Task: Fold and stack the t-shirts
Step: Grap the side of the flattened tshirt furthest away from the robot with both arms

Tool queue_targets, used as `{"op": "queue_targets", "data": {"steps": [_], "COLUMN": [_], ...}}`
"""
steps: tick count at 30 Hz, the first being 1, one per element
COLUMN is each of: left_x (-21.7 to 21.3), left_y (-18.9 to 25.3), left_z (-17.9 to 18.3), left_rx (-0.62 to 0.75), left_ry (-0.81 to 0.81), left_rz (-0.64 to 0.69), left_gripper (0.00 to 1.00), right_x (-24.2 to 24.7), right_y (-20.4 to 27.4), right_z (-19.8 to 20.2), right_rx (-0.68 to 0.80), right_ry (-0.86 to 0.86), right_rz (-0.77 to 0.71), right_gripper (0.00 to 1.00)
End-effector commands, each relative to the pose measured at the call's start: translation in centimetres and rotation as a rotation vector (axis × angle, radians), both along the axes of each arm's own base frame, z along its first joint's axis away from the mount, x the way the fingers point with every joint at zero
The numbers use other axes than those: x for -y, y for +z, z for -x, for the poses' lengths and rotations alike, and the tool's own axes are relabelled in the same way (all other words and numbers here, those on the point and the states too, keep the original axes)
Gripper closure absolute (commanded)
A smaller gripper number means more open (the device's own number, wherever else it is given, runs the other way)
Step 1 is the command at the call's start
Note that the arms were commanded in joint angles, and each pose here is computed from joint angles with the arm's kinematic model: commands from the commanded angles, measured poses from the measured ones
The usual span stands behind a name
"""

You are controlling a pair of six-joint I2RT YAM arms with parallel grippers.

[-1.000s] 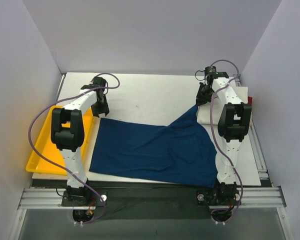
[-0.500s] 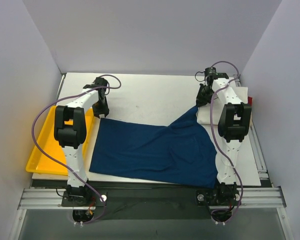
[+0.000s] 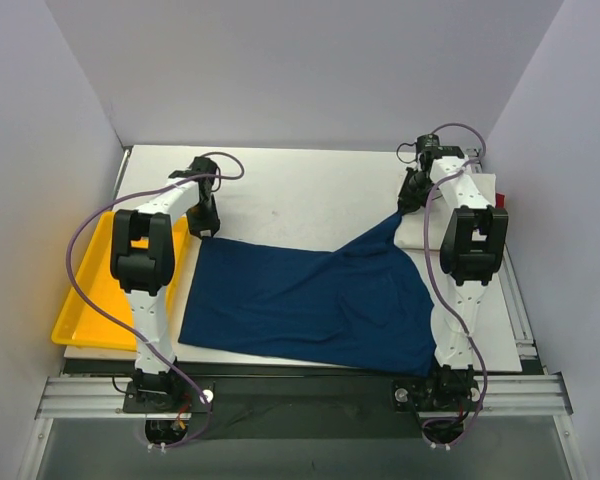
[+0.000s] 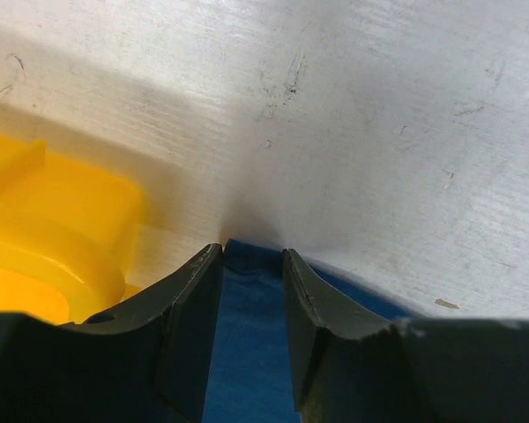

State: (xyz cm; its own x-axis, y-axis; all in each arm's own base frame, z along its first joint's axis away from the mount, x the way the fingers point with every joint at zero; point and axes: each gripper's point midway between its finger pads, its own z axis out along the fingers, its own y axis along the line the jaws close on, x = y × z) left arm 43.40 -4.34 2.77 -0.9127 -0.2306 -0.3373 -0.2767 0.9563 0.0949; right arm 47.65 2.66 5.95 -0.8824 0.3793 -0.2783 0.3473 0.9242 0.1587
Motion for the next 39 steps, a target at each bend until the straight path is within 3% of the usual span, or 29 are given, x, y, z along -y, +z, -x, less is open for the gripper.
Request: {"op": "queue_targets", "data": {"steps": [1, 7, 19, 34, 39], "left_x": [0.3, 0.4, 0.9, 3.3, 2.9], "left_y": [0.2, -0.3, -0.5, 6.3, 8.5], "left_z": [-0.4, 0.1, -0.6, -6.0, -6.3], "left_rx": [0.01, -0.003, -0.009, 0.199, 0.251], "left_ry": [-0.006, -0.009, -0.057, -0.076, -0.065], "left_rz": [0.006, 0.005, 0.003, 0.124, 0.144], "left_gripper": [0.57, 0.64, 1.0, 1.0, 1.0], "right_x": [0.9, 0.9, 0.5, 0.8, 0.1], "right_y": [3.4, 3.3, 5.2, 11.1, 12.4], "right_z": [0.7, 0.8, 0.6, -1.8, -1.5], "right_rx": [0.043, 0.04, 0.08, 0.217, 0.234], "right_ry": [-0.026, -0.032, -0.06, -0.142, -0.134], "right_rz": [0.03, 0.03, 0.002, -0.167, -0.201], "right_gripper": [1.0, 1.0, 1.0, 1.0, 1.0]}}
